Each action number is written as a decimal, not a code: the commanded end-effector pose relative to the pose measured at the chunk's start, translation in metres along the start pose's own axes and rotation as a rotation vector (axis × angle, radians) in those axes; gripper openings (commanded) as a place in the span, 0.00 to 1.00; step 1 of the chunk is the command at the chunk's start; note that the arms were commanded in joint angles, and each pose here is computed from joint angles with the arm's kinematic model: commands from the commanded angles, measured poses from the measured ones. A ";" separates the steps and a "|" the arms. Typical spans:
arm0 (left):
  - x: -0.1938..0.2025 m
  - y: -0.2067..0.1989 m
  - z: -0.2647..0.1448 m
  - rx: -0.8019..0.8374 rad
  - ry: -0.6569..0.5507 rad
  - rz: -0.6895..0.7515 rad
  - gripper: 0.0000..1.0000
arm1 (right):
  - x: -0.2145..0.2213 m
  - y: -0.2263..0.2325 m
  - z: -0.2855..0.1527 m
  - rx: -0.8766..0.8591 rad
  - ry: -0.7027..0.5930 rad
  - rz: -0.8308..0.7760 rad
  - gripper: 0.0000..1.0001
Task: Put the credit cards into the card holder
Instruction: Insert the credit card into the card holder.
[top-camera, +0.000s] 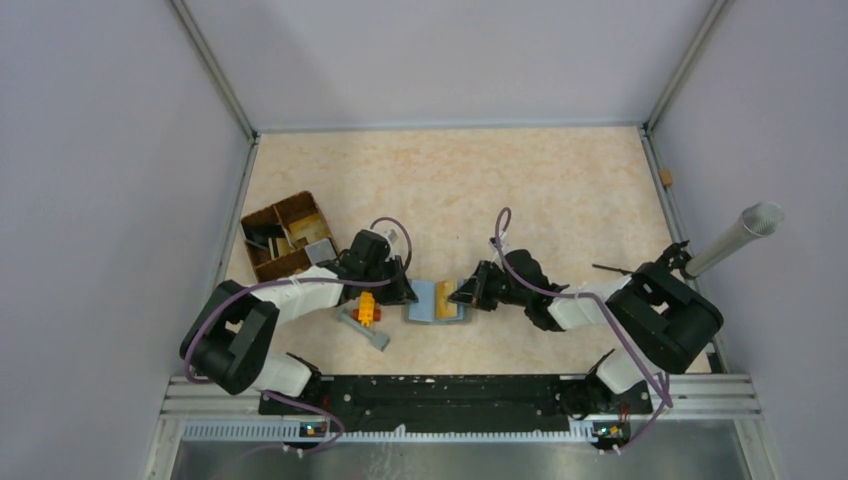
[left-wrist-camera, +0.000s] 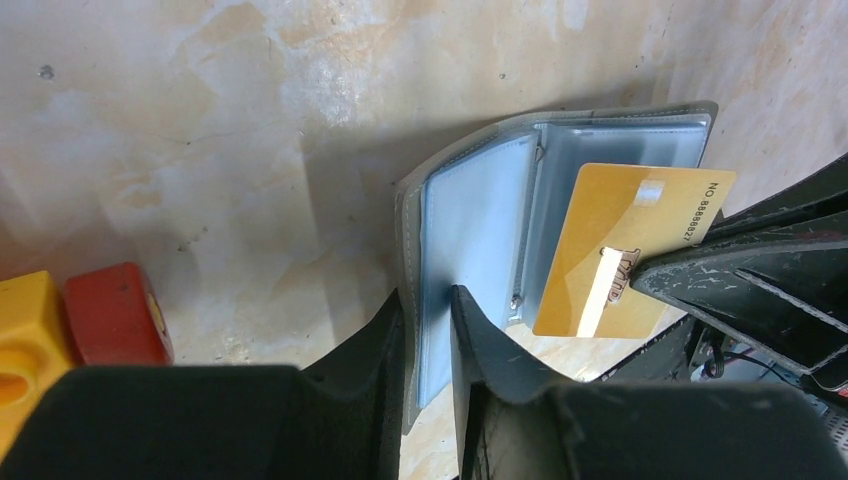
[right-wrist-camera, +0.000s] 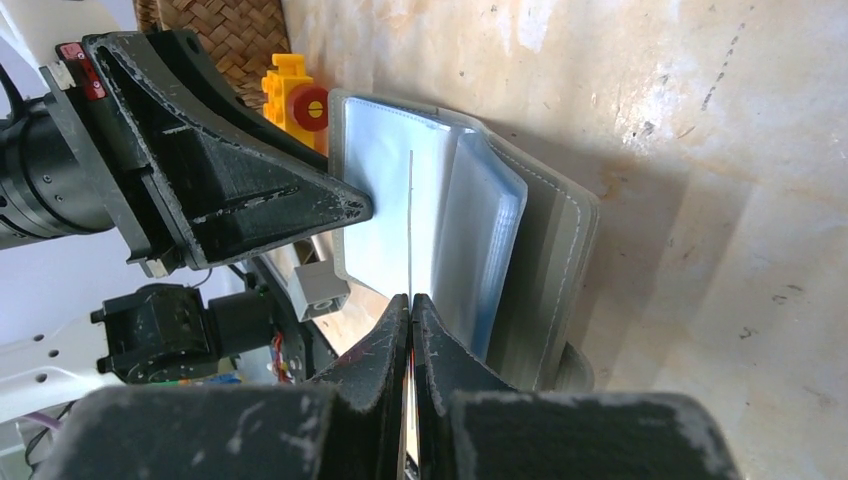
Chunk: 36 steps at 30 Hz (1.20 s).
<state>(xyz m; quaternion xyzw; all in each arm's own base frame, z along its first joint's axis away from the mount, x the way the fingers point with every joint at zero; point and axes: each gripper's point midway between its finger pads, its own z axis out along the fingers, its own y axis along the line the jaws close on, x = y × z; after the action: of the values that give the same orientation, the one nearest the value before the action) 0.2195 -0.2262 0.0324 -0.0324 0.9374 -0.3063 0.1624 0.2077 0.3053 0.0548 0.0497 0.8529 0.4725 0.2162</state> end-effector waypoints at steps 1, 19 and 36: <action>0.001 0.006 0.003 -0.018 -0.011 0.007 0.22 | -0.005 0.009 0.003 -0.056 -0.015 0.004 0.00; 0.003 0.007 0.004 -0.025 -0.005 0.006 0.20 | 0.012 -0.008 0.016 -0.048 0.034 0.049 0.00; 0.006 0.011 0.007 -0.038 0.012 -0.005 0.20 | 0.015 -0.011 0.026 -0.081 0.023 0.021 0.00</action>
<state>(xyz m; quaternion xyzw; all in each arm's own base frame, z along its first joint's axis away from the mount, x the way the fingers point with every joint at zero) 0.2202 -0.2211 0.0250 -0.0375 0.9420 -0.2910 0.1632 0.2071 0.3176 0.0302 0.0638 0.8412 0.5016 0.1917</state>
